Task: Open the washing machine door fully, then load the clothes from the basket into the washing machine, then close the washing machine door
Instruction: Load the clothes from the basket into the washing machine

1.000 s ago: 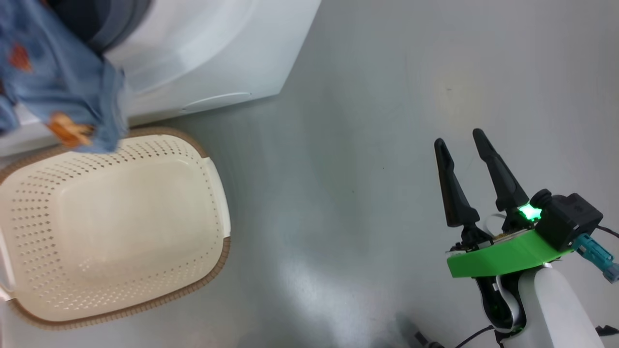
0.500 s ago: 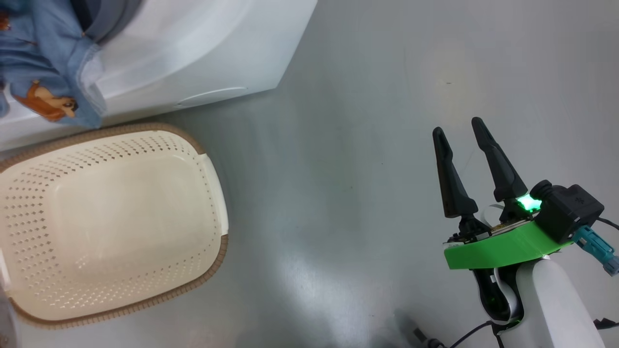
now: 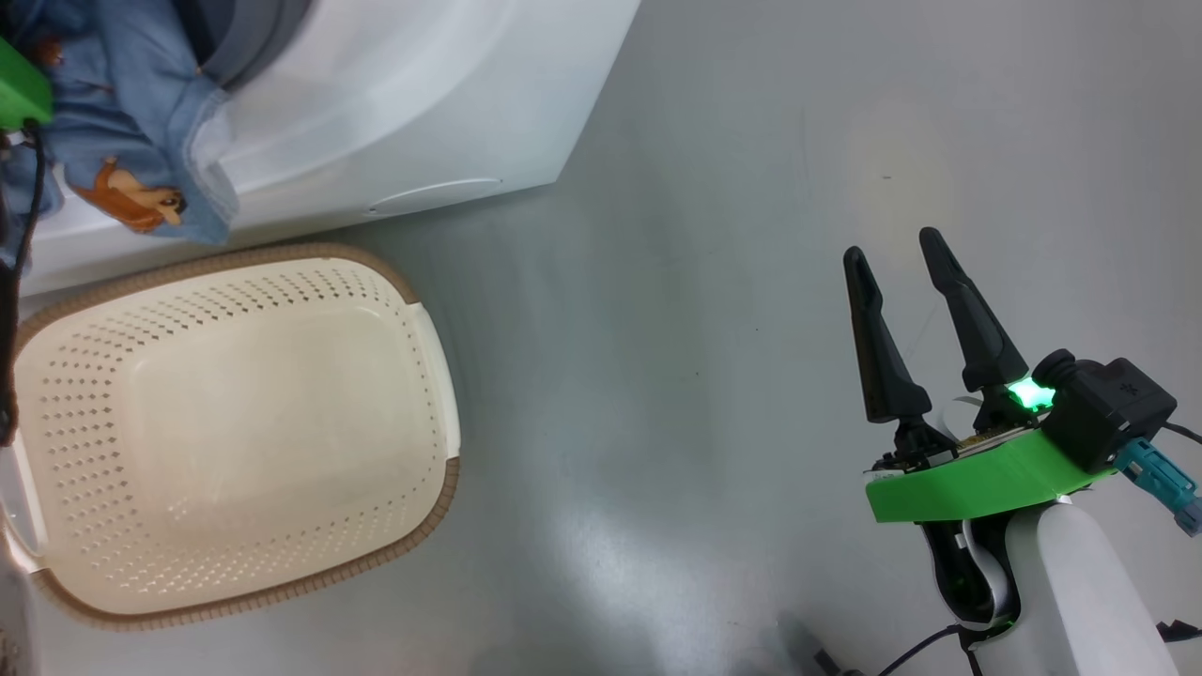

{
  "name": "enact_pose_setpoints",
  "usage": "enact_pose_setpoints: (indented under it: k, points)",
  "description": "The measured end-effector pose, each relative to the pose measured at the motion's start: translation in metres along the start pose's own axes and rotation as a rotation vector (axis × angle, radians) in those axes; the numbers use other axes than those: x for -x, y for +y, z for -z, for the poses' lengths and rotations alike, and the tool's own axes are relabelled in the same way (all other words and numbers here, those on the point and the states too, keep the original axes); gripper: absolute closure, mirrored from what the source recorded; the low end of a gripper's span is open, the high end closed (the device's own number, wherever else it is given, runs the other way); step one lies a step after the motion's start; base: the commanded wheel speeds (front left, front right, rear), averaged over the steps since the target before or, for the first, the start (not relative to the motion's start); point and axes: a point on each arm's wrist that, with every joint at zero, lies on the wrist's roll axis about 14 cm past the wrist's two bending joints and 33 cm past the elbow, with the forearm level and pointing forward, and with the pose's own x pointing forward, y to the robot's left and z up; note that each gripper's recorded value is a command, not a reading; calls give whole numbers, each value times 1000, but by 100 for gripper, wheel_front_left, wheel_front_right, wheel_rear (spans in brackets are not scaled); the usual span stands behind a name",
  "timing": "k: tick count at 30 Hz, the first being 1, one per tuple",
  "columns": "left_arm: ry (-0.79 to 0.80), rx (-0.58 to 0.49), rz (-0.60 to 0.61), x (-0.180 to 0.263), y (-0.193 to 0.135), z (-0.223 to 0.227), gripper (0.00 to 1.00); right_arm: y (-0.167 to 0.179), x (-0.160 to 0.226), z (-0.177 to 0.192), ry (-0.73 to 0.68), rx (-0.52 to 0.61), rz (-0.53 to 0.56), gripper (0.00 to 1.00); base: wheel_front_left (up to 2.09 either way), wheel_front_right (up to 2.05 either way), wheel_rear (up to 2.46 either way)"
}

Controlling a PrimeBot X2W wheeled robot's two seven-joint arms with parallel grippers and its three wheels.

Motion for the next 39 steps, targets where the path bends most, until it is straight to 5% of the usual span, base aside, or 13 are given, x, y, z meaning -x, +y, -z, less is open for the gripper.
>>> enact_pose_setpoints:
  k: [23,39]
  points:
    - [-162,111,24,46,2,-8,0,2,-6,-7,-24,8,-18,0,0,0,0]
    - [-164,68,13,121,4,12,0,12,-1,-21,-52,20,-52,0,0,0,0]
